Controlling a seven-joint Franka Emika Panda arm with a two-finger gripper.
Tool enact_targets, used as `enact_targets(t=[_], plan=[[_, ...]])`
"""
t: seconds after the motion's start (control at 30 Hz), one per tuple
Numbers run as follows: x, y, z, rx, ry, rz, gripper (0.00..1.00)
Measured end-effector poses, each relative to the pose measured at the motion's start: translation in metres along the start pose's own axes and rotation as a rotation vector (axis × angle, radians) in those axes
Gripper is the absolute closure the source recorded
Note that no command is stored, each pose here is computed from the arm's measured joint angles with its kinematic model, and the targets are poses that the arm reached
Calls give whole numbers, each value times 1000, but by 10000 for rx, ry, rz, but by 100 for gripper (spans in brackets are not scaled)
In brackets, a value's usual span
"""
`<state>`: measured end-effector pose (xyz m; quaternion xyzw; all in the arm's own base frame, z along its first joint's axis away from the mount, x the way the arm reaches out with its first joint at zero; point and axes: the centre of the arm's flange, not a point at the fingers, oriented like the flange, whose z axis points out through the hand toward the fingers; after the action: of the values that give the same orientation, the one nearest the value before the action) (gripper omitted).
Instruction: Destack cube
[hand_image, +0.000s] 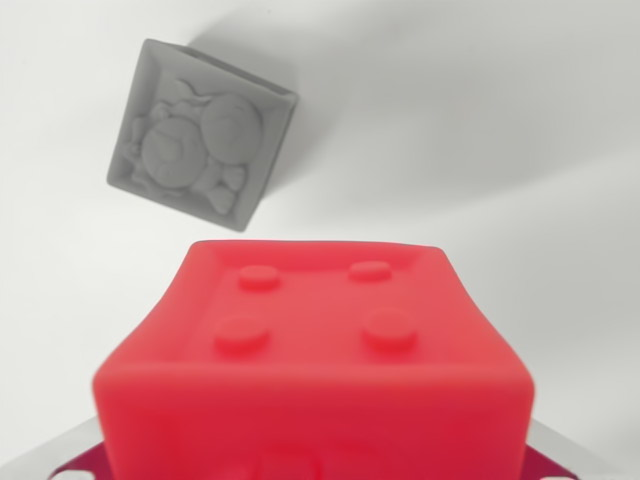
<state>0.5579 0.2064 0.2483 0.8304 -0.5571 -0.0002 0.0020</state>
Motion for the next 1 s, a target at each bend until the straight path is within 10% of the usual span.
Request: enact_targets(t=[1.0], plan=[[6,37,16,-15,-5,-2228,100]])
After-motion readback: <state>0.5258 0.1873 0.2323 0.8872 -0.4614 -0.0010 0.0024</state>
